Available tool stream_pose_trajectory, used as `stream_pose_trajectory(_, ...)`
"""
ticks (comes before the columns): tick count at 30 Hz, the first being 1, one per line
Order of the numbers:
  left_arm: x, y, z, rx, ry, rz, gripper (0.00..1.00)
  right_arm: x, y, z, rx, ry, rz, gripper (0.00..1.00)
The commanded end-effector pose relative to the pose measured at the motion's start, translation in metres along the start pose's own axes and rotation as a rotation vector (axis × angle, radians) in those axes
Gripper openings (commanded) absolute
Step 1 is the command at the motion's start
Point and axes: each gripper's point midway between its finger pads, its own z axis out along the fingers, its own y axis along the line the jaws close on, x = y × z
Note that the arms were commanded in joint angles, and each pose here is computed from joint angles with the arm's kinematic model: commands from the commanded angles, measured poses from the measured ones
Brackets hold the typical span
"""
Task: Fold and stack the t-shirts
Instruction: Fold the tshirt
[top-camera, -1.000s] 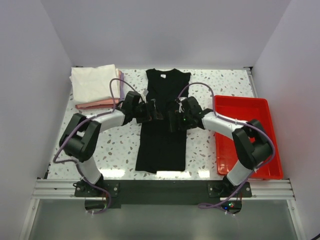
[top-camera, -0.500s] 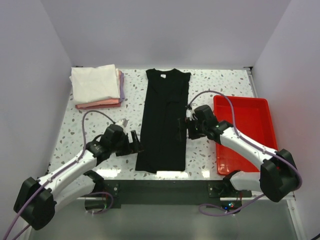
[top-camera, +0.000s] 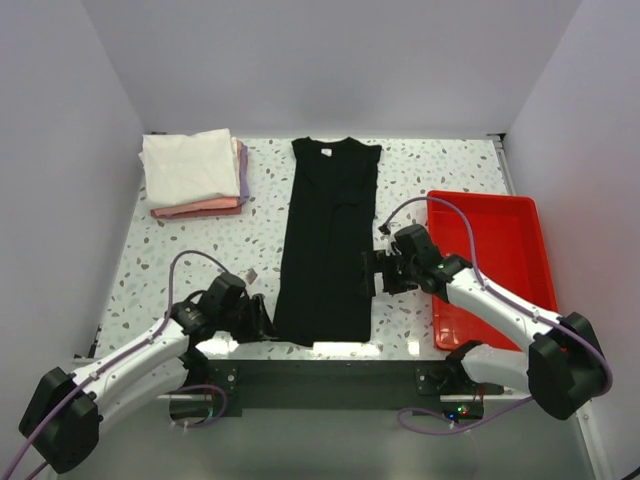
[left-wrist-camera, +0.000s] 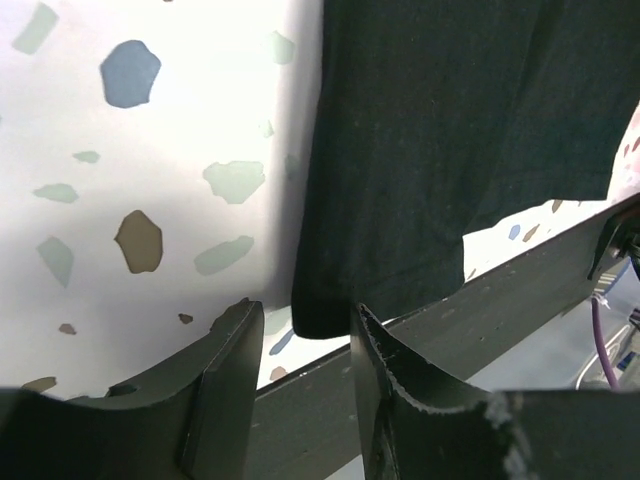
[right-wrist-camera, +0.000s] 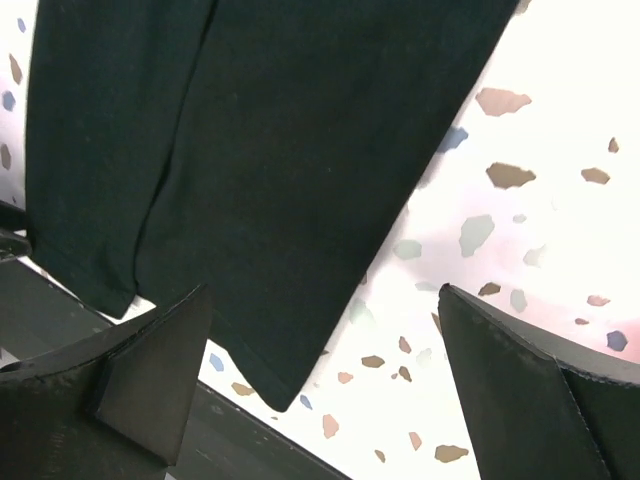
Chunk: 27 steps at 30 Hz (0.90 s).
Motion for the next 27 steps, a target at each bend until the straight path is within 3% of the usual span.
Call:
stream_pose_trajectory(1, 0.008, 0.001, 0.005, 0.007, 0.039, -0.016, 0.45, 0.006, 0.004, -0.001, -0.032, 0.007, 0.012, 0.99)
stream_pose_trajectory(4, 0.008, 0.003, 0.010, 0.008, 0.035, -0.015, 0.43, 0.011, 0.005, 0.002, -0.051, 0.018, 0.011, 0.99)
stream_pose_trajectory(10, 0.004, 0.011, 0.017, -0.027, 0.025, 0.004, 0.29, 0.029, 0.014, 0.000, -0.108, 0.075, -0.001, 0.99)
stream_pose_trajectory(15, 0.010, 0.014, 0.022, -0.017, 0.046, 0.000, 0.00, 0.063, 0.017, 0.002, 0.003, 0.140, -0.006, 0.99)
stream_pose_trajectory(21, 0.010, 0.013, 0.016, -0.004, 0.020, -0.024, 0.00, 0.106, 0.013, 0.001, 0.073, 0.204, 0.140, 0.92)
stream_pose_trajectory(27, 0.013, 0.006, 0.010, 0.034, 0.014, -0.054, 0.00, 0.114, 0.026, 0.009, 0.001, 0.198, 0.202, 0.67)
